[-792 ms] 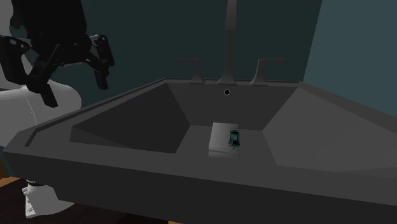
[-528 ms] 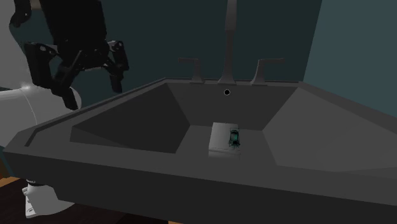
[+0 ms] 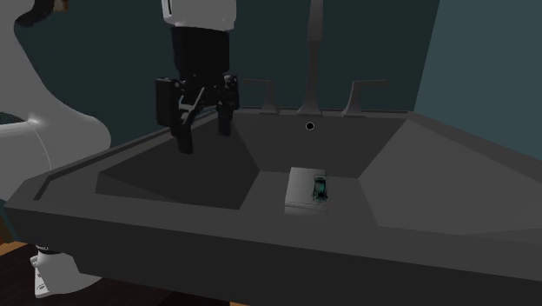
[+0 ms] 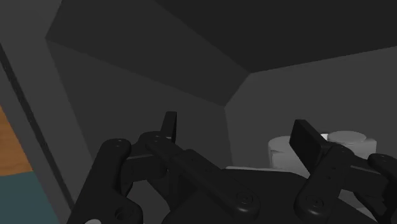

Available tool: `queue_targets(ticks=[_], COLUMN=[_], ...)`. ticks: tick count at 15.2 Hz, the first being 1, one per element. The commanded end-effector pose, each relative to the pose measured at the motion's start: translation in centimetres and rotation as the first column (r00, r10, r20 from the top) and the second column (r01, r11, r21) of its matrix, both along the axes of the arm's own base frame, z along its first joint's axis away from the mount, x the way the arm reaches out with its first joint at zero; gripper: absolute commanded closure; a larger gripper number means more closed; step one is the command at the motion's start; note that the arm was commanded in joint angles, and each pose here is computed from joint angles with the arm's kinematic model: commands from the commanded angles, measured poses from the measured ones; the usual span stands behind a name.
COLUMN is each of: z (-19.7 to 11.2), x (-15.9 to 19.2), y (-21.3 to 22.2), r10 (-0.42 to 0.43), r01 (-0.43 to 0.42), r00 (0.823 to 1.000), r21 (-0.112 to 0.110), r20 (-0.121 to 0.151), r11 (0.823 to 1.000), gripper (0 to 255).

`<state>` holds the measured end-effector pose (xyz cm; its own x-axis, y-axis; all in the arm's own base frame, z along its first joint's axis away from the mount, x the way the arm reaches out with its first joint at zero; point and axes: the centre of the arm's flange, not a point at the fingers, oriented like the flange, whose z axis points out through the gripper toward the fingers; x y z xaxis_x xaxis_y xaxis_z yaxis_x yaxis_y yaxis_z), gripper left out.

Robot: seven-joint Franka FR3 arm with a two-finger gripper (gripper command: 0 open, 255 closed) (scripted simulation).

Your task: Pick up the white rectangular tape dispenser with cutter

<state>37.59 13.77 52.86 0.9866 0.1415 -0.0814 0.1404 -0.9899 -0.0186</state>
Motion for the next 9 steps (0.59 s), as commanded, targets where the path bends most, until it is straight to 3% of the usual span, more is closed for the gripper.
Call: queue_targets(ticks=[1,9], z=[-0.8,-3.9], x=[1.4,7.1], y=[2.3,11.3], r10=[-0.007,-0.026], r01=[0.007,0.03], r00=[1.0,0.999], r21=[-0.015,-0.078], r20=[0.01,0.045], r11=[1.0,0.997], gripper=[0,0])
